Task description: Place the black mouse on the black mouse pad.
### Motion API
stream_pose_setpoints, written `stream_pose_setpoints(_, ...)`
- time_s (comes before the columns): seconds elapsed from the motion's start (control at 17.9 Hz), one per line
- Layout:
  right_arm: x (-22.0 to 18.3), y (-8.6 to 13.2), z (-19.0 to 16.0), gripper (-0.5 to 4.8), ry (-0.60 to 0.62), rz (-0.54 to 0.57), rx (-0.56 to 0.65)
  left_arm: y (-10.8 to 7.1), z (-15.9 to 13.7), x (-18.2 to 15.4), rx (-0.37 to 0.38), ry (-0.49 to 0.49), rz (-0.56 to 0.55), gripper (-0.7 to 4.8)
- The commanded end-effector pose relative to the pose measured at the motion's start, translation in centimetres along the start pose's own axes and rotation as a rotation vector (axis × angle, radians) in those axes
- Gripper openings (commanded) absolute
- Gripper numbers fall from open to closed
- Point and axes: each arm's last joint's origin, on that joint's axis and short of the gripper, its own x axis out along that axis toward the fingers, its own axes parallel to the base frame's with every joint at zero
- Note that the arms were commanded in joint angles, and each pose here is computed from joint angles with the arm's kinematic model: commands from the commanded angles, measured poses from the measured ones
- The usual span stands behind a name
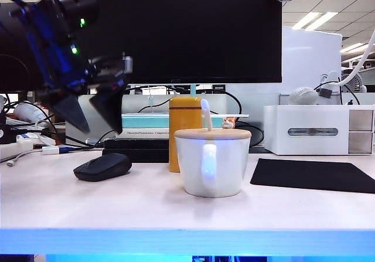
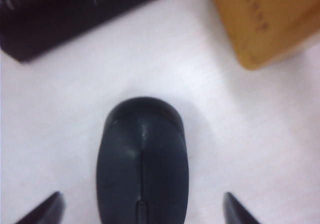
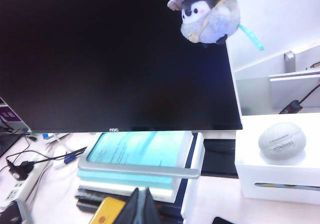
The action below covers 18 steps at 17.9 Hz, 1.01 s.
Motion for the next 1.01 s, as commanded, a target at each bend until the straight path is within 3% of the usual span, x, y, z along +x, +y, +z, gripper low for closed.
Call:
stream_pose_setpoints(0.06,-0.1,0.6,0.2,-0.01,-0.009,0.036,-0.012,-0.3,0.2,0.4,0.0,-0.013,-0.008,4.79)
stream_pose_setpoints(0.34,-0.1,0.7,0.1,-0.01,-0.007,0.043,-0.013,-0.8,0.3,1.7,0.01,-0.012,-0.014,4.79)
stream_pose_setpoints(0.73,-0.1,0.7,0.2,-0.01,-0.015,0.043,-0.016,-1.0,-0.7,4.8,0.009,0.081,-0.028,4.79)
stream_pose_setpoints(1.01,-0.1,0.8,0.3,-0.01,-0.025,0.046,-0.02,-1.0,-1.0,5.0,0.007,0.109,-0.032,4.79)
